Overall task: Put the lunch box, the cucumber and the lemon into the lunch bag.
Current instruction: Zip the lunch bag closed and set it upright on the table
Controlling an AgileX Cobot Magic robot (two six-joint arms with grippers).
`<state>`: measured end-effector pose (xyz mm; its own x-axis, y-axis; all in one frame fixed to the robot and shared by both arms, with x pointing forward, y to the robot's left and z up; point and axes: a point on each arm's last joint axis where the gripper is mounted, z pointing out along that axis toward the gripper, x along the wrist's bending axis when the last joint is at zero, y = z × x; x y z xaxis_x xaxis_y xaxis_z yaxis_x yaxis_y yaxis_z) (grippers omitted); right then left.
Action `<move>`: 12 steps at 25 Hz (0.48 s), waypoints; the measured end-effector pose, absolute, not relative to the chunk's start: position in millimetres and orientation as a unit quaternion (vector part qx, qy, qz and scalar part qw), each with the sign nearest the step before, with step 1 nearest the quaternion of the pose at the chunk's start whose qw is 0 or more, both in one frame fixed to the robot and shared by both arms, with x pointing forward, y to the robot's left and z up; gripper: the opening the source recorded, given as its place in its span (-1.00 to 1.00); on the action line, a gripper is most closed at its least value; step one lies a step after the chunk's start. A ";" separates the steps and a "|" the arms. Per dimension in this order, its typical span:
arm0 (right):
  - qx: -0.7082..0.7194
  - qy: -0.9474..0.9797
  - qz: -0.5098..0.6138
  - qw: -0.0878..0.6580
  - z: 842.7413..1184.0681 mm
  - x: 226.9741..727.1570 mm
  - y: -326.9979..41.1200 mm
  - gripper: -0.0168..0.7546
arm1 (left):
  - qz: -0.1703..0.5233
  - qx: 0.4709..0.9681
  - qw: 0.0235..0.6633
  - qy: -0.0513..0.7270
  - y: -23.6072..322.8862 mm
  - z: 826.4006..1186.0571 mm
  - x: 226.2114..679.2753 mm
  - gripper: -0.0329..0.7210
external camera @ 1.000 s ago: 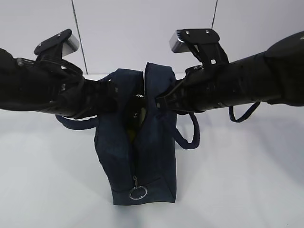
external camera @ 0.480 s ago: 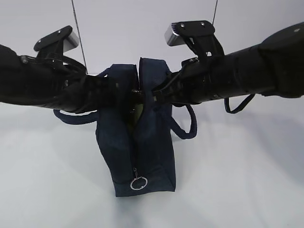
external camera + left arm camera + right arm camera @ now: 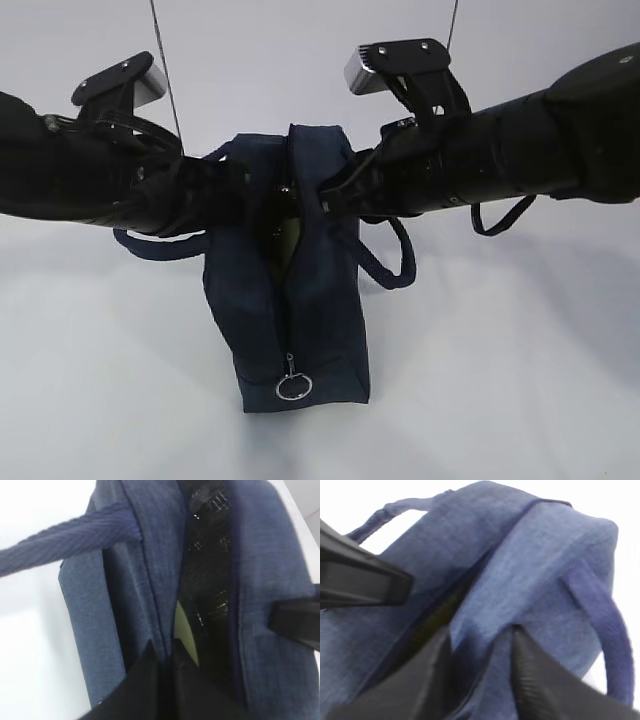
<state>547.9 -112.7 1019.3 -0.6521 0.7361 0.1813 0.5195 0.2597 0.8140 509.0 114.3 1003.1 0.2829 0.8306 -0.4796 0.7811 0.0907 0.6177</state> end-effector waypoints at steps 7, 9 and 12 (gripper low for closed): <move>0.392 0.788 0.462 0.112 1020.8 547.1 -111.1 -0.31 | 0.029 0.674 0.433 0.597 114.3 1003.1 509.0 -0.92; 0.385 0.790 0.463 0.112 1023.5 545.8 -111.0 -0.18 | 0.029 0.674 0.433 0.597 114.3 1003.1 509.0 -0.92; 0.364 0.797 0.465 0.127 1032.9 541.6 -113.1 -0.11 | 0.029 0.674 0.433 0.597 114.3 1003.1 509.0 -0.92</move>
